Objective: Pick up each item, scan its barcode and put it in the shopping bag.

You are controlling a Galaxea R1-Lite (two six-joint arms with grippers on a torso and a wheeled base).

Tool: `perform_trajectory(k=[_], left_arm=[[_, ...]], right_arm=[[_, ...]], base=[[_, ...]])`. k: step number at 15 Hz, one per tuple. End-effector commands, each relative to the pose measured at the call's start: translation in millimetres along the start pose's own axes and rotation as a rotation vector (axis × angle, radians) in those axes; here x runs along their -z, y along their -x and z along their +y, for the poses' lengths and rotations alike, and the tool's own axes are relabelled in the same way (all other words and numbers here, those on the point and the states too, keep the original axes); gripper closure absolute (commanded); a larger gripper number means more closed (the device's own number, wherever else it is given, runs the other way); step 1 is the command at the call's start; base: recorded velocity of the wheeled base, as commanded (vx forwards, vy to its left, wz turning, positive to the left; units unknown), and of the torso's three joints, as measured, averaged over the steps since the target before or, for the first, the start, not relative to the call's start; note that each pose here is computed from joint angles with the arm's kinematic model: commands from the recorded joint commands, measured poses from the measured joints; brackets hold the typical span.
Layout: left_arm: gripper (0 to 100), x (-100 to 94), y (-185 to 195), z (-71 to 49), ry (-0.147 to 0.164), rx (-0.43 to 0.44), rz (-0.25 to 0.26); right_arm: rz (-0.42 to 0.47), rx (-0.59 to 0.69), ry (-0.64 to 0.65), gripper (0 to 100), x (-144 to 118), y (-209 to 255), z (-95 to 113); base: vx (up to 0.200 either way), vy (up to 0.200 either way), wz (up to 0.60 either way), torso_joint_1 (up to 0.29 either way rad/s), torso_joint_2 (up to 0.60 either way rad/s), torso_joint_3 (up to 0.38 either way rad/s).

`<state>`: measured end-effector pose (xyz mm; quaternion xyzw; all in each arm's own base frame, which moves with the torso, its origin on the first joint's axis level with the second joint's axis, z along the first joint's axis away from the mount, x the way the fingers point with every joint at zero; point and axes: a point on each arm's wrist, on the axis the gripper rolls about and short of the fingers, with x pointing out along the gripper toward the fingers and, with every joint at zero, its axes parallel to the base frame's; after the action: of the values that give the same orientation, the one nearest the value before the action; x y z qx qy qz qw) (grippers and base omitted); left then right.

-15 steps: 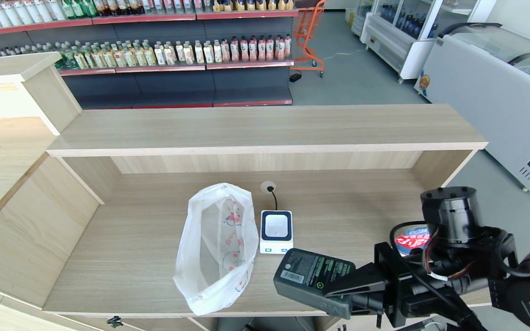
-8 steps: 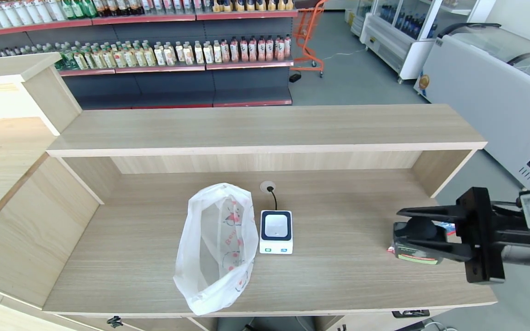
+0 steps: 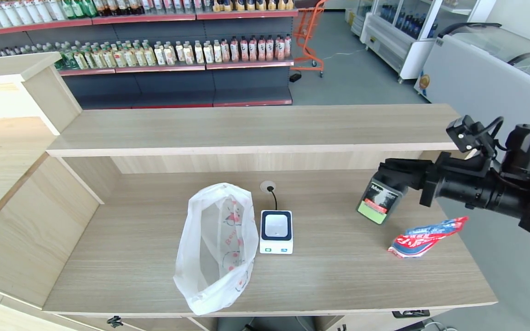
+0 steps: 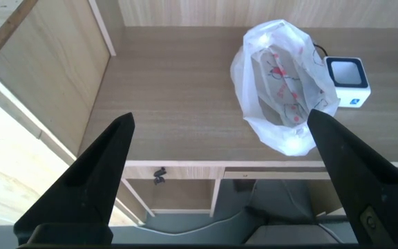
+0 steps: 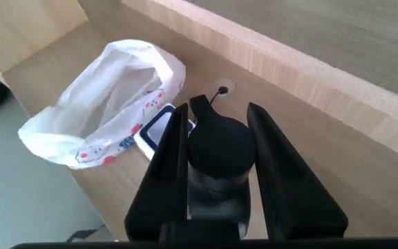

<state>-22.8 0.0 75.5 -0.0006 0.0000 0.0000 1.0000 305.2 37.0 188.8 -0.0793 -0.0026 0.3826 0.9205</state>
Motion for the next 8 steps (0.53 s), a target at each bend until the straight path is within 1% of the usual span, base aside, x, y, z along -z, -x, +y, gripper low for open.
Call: perform_trajectory(k=[1,2,4,5,8], left_arm=[[0,0.0,0,0.0,0.0,0.0,0.002],[0,0.0,0,0.0,0.0,0.0,0.002],[0,0.0,0,0.0,0.0,0.0,0.002],[0,0.0,0,0.0,0.0,0.0,0.002],[0,0.0,0,0.0,0.0,0.0,0.002]], right_arm=[[0.007,0.086,-0.182,100,15,-63,-17],[0.013,0.109,-0.266,100,16,-84,-9],[0.034,0.124,-0.378,100,23,-112,8],[0.047,0.104,-0.445,100,30,-129,23],[0.077,0.046,-0.543,100,45,-161,54]], base=[[0.0,0.0,0.0,0.0,0.0,0.0],[0.0,0.0,0.0,0.0,0.0,0.0],[0.0,0.0,0.0,0.0,0.0,0.0],[0.0,0.0,0.0,0.0,0.0,0.0],[0.0,0.0,0.0,0.0,0.0,0.0]])
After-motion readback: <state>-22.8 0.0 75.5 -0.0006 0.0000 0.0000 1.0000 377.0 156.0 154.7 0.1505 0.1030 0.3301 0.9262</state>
